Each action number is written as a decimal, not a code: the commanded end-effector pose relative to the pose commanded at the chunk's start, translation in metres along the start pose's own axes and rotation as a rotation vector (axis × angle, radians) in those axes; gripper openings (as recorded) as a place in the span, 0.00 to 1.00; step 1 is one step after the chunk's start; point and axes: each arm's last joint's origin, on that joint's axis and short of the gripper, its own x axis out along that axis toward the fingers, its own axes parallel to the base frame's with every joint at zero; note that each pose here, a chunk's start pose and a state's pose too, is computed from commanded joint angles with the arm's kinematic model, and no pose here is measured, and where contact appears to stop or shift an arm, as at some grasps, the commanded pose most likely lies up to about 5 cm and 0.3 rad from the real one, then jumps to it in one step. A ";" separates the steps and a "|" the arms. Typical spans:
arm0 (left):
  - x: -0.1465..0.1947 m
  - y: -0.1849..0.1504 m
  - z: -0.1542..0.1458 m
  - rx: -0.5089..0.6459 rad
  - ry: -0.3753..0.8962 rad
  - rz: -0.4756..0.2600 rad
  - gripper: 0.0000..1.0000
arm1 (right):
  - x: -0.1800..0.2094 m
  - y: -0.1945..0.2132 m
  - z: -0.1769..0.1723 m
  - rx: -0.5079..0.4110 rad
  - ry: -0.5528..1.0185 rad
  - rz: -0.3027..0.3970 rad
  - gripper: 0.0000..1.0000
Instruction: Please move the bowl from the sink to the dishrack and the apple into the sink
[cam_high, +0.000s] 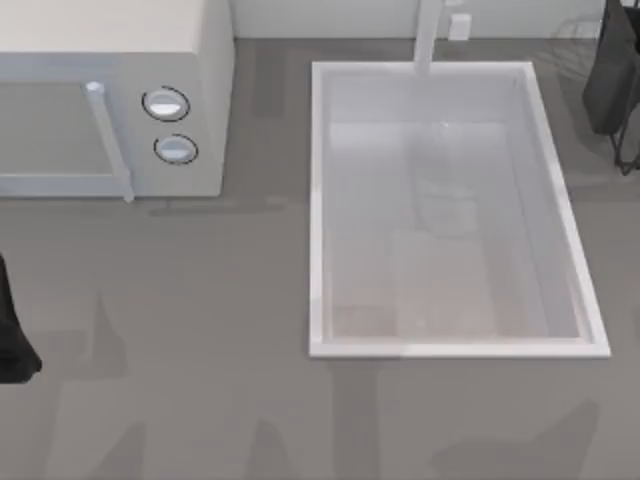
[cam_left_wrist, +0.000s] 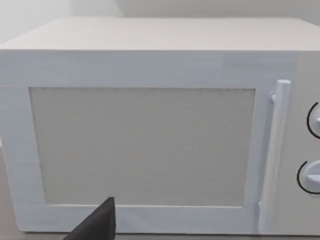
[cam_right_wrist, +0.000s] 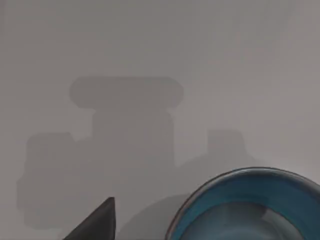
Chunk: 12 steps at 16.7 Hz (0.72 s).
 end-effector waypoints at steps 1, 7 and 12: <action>0.000 0.000 0.000 0.000 0.000 0.000 1.00 | 0.007 -0.007 0.008 -0.006 0.100 0.004 1.00; 0.000 0.000 0.000 0.000 0.000 0.000 1.00 | 0.060 -0.052 0.036 -0.011 0.605 0.111 1.00; 0.000 0.000 0.000 0.000 0.000 0.000 1.00 | 0.086 -0.074 0.041 0.002 0.782 0.192 1.00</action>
